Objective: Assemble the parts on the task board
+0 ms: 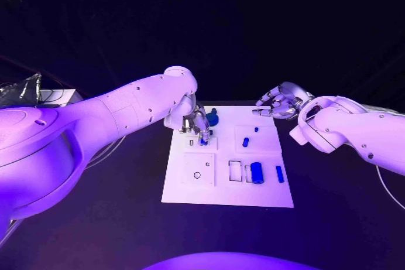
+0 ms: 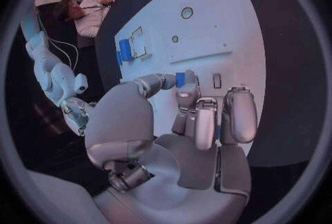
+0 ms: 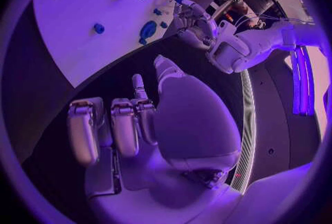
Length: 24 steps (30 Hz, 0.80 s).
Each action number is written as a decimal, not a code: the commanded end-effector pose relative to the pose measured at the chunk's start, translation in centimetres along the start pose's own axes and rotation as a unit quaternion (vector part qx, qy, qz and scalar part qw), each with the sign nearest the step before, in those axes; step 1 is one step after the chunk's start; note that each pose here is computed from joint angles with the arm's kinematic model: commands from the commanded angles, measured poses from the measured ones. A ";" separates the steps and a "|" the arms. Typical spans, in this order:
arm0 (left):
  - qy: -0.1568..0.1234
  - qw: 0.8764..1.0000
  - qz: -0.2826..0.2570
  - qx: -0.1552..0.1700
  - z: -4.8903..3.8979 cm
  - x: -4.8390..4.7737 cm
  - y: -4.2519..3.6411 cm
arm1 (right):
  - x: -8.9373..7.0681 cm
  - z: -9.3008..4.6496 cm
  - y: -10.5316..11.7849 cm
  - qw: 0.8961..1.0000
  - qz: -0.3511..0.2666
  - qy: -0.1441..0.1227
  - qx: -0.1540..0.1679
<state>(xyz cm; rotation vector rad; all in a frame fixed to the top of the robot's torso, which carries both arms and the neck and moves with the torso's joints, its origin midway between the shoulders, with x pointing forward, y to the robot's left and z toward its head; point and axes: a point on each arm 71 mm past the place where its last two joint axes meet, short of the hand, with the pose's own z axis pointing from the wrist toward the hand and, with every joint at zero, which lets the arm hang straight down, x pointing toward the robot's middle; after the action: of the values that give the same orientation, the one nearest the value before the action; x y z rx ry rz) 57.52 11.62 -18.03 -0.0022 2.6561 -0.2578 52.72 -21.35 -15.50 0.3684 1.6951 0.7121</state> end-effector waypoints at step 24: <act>-0.025 0.999 -0.008 -0.022 0.68 -0.02 0.61 | 0.1 0.0 0.3 1.000 -0.004 0.002 -0.012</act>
<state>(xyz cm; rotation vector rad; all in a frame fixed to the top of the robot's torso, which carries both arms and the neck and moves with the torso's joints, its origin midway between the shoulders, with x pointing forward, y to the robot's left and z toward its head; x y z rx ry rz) 57.88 12.23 -18.69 -0.0447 2.6160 -0.2081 52.67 -21.24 -15.46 0.3647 1.6929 0.7175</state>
